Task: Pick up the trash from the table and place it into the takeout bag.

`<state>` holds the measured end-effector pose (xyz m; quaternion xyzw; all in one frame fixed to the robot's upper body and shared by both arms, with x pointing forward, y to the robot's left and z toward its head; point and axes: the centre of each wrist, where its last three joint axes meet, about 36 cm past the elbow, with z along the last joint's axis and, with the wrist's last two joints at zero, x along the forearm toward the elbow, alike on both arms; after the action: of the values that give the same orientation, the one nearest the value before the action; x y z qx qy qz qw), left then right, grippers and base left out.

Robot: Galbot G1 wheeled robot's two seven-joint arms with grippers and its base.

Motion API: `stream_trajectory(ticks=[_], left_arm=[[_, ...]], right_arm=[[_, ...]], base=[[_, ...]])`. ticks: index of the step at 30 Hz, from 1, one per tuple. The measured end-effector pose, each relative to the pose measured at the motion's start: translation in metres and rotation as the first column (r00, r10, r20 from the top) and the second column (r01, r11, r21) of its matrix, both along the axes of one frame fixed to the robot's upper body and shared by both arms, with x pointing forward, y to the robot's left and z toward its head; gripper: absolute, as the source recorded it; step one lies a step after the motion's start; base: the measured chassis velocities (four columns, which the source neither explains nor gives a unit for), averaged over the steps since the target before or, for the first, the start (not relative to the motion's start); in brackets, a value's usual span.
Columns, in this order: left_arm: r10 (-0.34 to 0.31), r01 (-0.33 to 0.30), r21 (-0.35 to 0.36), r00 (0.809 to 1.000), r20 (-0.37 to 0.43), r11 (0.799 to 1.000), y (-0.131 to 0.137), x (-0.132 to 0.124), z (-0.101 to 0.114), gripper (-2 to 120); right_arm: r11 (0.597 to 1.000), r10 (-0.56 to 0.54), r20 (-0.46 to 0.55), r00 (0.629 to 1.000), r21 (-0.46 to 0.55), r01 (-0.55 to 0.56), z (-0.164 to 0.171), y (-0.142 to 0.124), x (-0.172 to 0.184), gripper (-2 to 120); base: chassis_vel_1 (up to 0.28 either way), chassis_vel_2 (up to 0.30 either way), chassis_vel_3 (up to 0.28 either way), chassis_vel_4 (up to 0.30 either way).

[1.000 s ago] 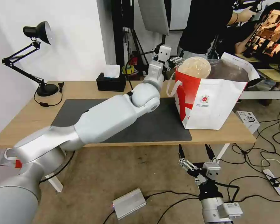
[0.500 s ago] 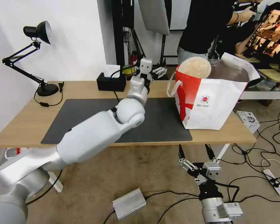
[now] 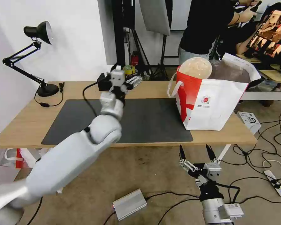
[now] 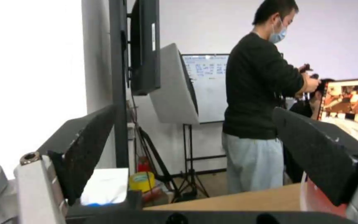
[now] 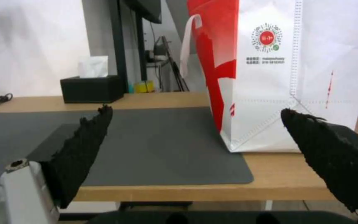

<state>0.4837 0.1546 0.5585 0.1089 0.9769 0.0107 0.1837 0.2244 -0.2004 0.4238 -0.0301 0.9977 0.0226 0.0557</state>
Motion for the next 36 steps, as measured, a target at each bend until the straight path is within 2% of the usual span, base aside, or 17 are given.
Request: stream_trajectory(ticks=[15,26,36], left_arm=[[0.035,-0.035,-0.02,0.999,-0.011,0.999,0.027,-0.027,-0.012,100],[0.074,-0.074,-0.02,0.997,-0.003,0.997,0.062,-0.067,-0.019,100],[0.083,-0.083,-0.029,0.997,0.002,0.996,0.059,-0.088,-0.029,100]], right_arm=[[1.0,0.0,0.0,1.0,0.0,0.0,0.0,0.0,0.0,100],[1.0,0.0,0.0,1.0,0.0,0.0,0.0,0.0,0.0,100],[1.0,0.0,0.0,1.0,0.0,0.0,0.0,0.0,0.0,100]], base=[[0.0,0.0,0.0,0.0],[0.0,0.0,0.0,0.0],[0.0,0.0,0.0,0.0]])
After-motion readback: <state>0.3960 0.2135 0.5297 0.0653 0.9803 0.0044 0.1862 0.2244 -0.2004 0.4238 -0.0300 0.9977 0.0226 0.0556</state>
